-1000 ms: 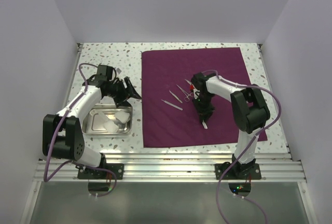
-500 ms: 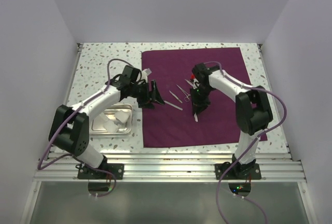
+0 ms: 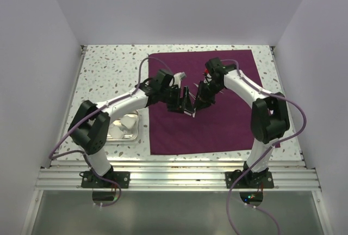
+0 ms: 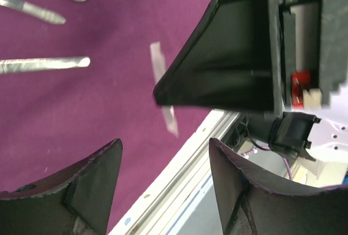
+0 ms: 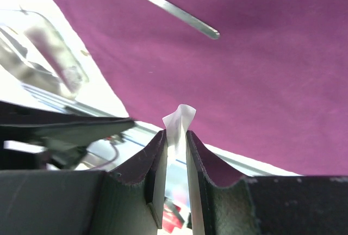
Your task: Prepare the surgical pack
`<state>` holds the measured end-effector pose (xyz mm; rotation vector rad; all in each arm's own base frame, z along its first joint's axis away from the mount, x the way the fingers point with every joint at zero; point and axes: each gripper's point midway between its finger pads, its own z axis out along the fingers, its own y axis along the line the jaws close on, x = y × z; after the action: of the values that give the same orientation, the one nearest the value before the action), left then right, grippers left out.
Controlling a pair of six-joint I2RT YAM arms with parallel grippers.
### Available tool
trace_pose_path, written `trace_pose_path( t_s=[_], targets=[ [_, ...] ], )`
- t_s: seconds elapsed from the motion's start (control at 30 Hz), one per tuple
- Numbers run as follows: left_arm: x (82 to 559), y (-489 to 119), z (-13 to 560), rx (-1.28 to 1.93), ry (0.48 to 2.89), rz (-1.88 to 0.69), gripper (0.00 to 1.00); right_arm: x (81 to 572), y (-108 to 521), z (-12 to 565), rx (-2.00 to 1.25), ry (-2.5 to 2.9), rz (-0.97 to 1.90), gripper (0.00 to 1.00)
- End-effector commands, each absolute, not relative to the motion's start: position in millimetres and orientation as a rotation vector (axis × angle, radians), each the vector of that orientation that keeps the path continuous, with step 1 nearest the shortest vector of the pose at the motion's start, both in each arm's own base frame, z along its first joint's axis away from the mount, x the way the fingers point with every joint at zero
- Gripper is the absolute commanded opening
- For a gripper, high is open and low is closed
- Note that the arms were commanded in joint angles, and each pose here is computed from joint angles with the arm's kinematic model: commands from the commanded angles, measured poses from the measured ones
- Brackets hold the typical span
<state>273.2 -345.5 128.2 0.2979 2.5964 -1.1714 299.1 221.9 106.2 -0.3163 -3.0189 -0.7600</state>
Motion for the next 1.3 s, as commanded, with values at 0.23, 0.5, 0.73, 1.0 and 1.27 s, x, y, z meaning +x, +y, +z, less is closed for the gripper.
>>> trace_pose_path(
  t_s=[0.23, 0.5, 0.73, 1.0, 1.27],
  targets=[
    [298, -363, 127, 0.33, 2.549, -1.044, 0.61, 305, 236, 149, -0.44, -3.017, -0.938, 0.24],
    [301, -372, 120, 0.336, 2.562, -1.04, 0.45, 299, 236, 147, -0.46, -3.001, -0.943, 0.24],
    [298, -378, 122, 0.358, 2.55, -1.093, 0.15, 298, 236, 145, -0.459, -2.997, -0.946, 0.24],
    [300, -346, 112, 0.297, 2.625, -0.878, 0.15, 303, 210, 117, -0.311, -3.117, -0.684, 0.44],
    [295, -262, 92, 0.087, 2.742, -0.666, 0.31, 296, 217, 83, 0.221, -3.2, -0.335, 0.64]
  ],
)
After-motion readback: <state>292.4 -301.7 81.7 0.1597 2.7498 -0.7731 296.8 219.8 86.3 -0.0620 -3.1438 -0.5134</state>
